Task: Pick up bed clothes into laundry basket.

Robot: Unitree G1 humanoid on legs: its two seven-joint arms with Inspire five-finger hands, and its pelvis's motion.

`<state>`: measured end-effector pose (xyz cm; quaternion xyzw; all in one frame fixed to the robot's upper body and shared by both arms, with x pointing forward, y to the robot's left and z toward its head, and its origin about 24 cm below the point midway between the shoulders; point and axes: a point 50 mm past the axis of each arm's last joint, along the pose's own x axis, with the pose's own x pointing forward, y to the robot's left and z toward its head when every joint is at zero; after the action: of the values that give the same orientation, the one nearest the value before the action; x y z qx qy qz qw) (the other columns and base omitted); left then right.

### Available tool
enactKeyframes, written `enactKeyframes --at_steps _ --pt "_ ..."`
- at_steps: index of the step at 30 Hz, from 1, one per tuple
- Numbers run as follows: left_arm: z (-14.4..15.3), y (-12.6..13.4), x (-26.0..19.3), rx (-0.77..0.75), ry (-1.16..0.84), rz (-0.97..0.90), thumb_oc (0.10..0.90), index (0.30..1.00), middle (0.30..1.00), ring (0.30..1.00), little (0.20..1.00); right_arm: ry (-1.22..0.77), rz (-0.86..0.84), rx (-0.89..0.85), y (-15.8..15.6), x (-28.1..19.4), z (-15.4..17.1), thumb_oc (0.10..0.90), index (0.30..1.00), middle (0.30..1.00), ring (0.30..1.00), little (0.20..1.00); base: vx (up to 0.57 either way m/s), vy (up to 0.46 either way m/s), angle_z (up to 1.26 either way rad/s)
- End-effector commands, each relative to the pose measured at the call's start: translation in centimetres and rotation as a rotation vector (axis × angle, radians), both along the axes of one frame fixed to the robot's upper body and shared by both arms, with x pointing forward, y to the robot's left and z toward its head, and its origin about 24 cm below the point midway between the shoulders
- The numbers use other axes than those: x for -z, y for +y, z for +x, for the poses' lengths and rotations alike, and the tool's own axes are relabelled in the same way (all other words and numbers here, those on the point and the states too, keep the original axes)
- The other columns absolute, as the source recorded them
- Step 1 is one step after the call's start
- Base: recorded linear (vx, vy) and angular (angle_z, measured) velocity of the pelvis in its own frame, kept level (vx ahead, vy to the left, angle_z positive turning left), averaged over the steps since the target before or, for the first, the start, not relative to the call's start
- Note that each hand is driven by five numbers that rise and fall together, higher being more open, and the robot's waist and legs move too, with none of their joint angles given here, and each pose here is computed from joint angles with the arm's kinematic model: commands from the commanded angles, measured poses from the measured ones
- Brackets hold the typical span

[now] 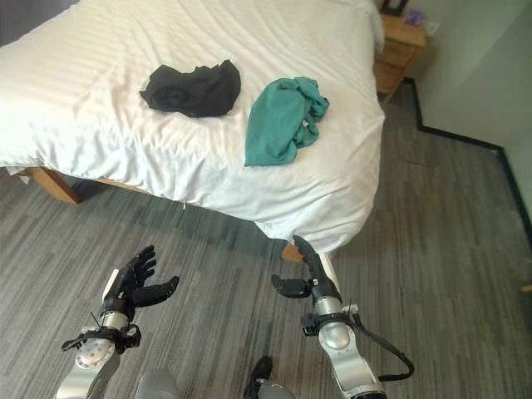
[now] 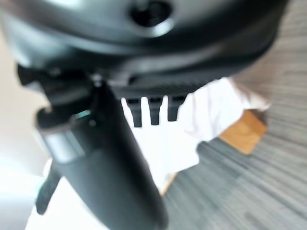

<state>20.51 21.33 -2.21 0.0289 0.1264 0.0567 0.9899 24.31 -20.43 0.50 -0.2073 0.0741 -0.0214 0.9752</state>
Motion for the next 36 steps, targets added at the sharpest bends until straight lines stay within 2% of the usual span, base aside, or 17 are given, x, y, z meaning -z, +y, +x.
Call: enactKeyframes --at_steps 1,9,14,17,20,22,23,27,31,36 --pt "2.2 0.6 -6.5 0.041 -0.323 0.073 0.8 0.9 0.9 0.9 0.9 -0.228 0.026 -0.022 0.5 -4.2 1.8 0.8 0.9 0.9 0.9 0.9 0.33 0.186 0.11" --pt "2.6 0.7 -7.2 0.049 -0.341 0.141 0.8 0.9 0.9 0.9 0.9 -0.225 0.029 -0.043 1.4 -3.8 1.9 0.8 0.9 0.9 0.9 0.9 0.32 0.23 -0.31" --pt "2.3 1.8 -7.1 0.041 -0.316 0.202 0.8 0.9 0.9 0.9 0.9 -0.248 -0.039 0.018 -0.2 -4.1 1.0 0.8 0.9 0.9 0.9 0.9 0.29 0.361 -0.24" --pt "1.7 2.9 -7.0 0.011 -0.296 0.234 0.8 0.9 0.9 0.9 0.9 -0.331 -0.114 0.112 -2.1 -6.0 1.1 0.8 0.9 0.9 0.9 0.9 0.18 0.393 -0.23" --pt "0.3 4.6 -6.3 -0.016 -0.24 0.274 0.8 0.9 0.9 0.9 0.9 -0.495 -0.145 0.197 -3.5 -9.8 2.2 0.8 0.9 0.9 0.9 0.9 0.07 0.38 -0.58" --pt "-0.6 5.4 -5.1 -0.047 -0.177 0.275 0.8 0.9 0.9 0.9 0.9 -0.624 -0.22 0.196 -3.5 -13.5 3.6 0.8 0.9 0.9 0.9 0.9 -0.04 0.44 -0.83" --pt "-0.6 5.4 -5.1 -0.047 -0.178 0.274 0.8 0.9 0.9 0.9 0.9 -0.626 -0.221 0.196 -3.5 -13.6 3.6 0.8 0.9 0.9 0.9 0.9 -0.06 0.328 -0.44" --pt "-1.6 5.5 -3.6 -0.043 -0.105 0.258 0.8 0.9 0.9 0.9 0.9 -0.756 -0.302 0.126 -1.6 -17.1 4.8 0.8 0.9 0.9 0.9 0.9 0.11 0.11 -0.11" --pt "-1.6 5.0 -2.9 -0.016 -0.073 0.24 0.8 0.9 0.9 0.9 0.9 -0.769 -0.335 0.077 -0.3 -18.2 6.3 0.8 0.9 0.9 0.9 0.9 0.27 0.045 0.11" --pt "-1.6 4.7 -2.1 -0.008 -0.05 0.218 0.8 0.9 0.9 0.9 0.9 -0.749 -0.473 0.004 1.6 -19.5 9.4 0.8 0.9 0.9 0.9 0.9 0.21 0.055 0.46"
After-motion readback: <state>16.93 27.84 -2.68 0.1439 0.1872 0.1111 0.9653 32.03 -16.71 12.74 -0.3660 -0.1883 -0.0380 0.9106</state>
